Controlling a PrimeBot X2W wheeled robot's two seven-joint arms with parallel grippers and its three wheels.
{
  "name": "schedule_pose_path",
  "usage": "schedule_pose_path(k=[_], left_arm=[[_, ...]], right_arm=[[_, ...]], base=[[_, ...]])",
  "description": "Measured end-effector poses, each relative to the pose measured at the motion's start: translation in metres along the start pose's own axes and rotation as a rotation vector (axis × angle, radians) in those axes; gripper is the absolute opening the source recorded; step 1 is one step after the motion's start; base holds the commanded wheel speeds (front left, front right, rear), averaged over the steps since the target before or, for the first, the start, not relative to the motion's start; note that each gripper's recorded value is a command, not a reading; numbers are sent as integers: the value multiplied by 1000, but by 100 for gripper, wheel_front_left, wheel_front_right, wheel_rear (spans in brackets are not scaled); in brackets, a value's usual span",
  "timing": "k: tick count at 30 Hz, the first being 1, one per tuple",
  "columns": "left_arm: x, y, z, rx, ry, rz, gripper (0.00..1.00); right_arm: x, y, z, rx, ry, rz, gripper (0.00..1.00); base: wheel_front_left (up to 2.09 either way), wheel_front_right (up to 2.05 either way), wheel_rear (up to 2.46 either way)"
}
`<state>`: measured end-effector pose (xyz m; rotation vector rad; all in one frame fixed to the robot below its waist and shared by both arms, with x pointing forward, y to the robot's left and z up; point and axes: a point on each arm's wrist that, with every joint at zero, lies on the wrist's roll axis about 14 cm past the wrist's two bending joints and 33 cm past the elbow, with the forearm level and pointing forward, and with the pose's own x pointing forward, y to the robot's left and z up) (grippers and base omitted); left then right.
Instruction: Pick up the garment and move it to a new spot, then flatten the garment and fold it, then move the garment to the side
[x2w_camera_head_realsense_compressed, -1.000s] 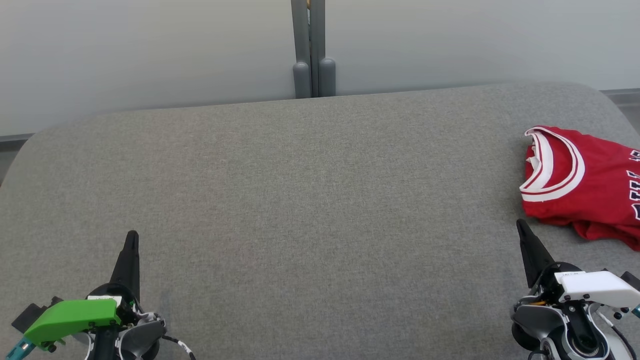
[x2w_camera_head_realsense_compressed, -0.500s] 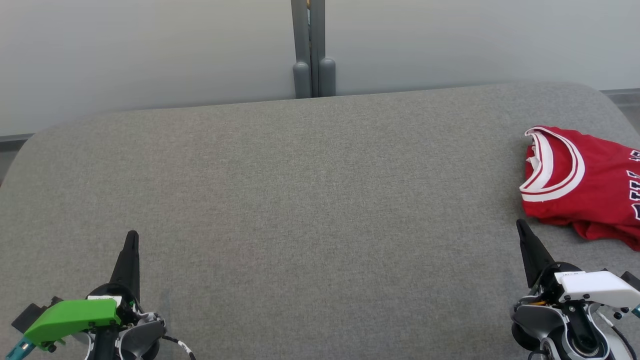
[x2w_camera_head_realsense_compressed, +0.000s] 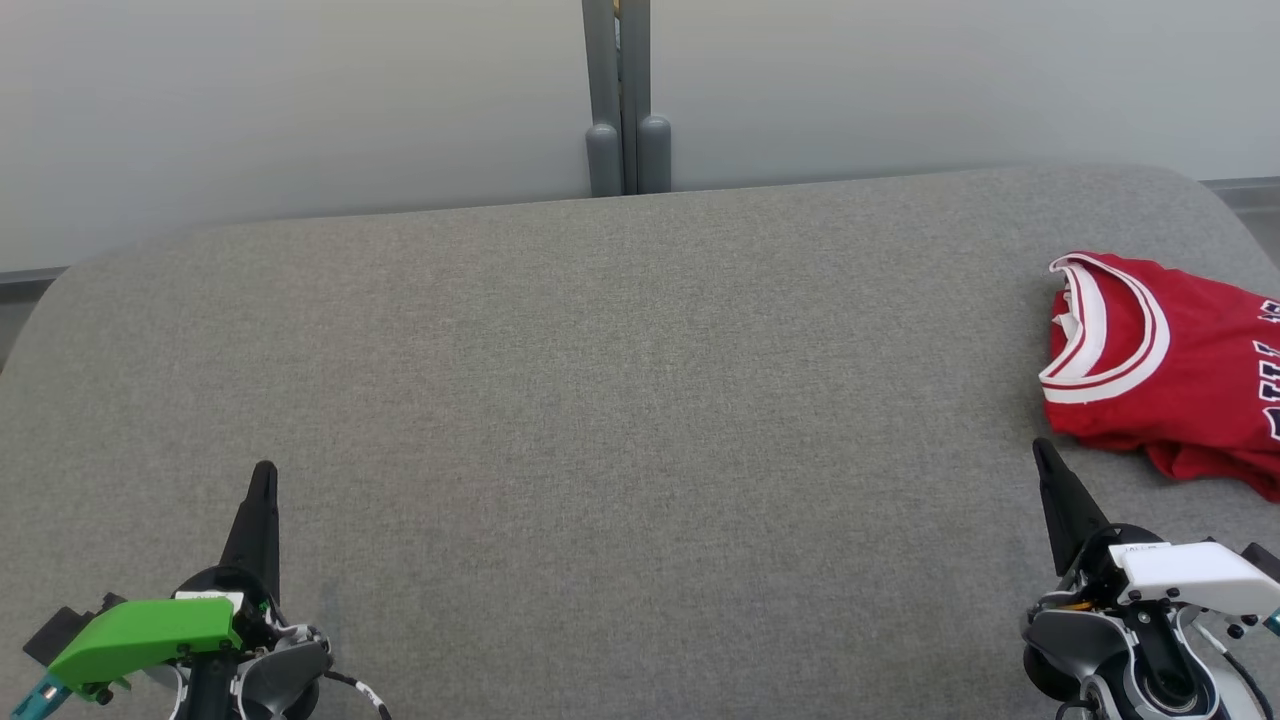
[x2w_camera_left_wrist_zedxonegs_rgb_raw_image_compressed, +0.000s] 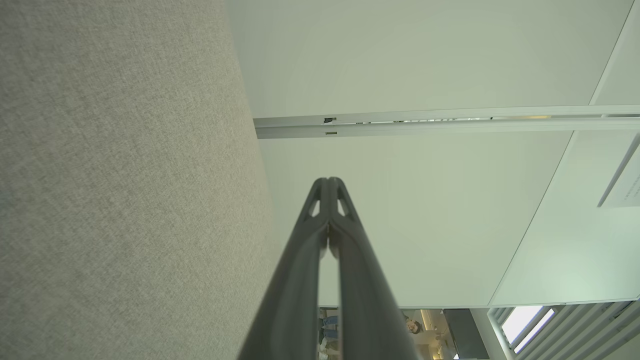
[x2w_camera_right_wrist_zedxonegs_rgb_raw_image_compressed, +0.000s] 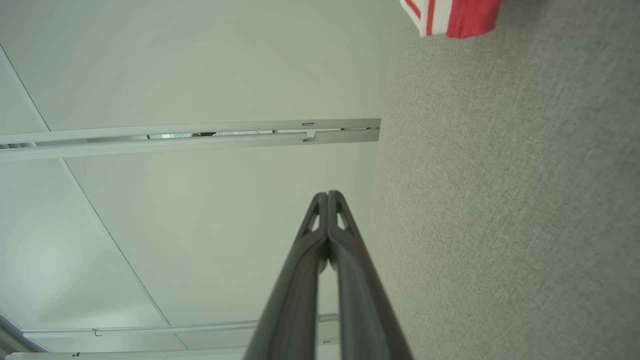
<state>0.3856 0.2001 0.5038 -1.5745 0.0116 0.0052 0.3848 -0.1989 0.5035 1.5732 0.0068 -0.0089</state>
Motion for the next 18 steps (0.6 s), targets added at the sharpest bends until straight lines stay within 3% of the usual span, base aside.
schedule_pose_path(k=[18], left_arm=[[0,0,0,0,0,0,0]], right_arm=[[0,0,0,0,0,0,0]], base=[[0,0,0]])
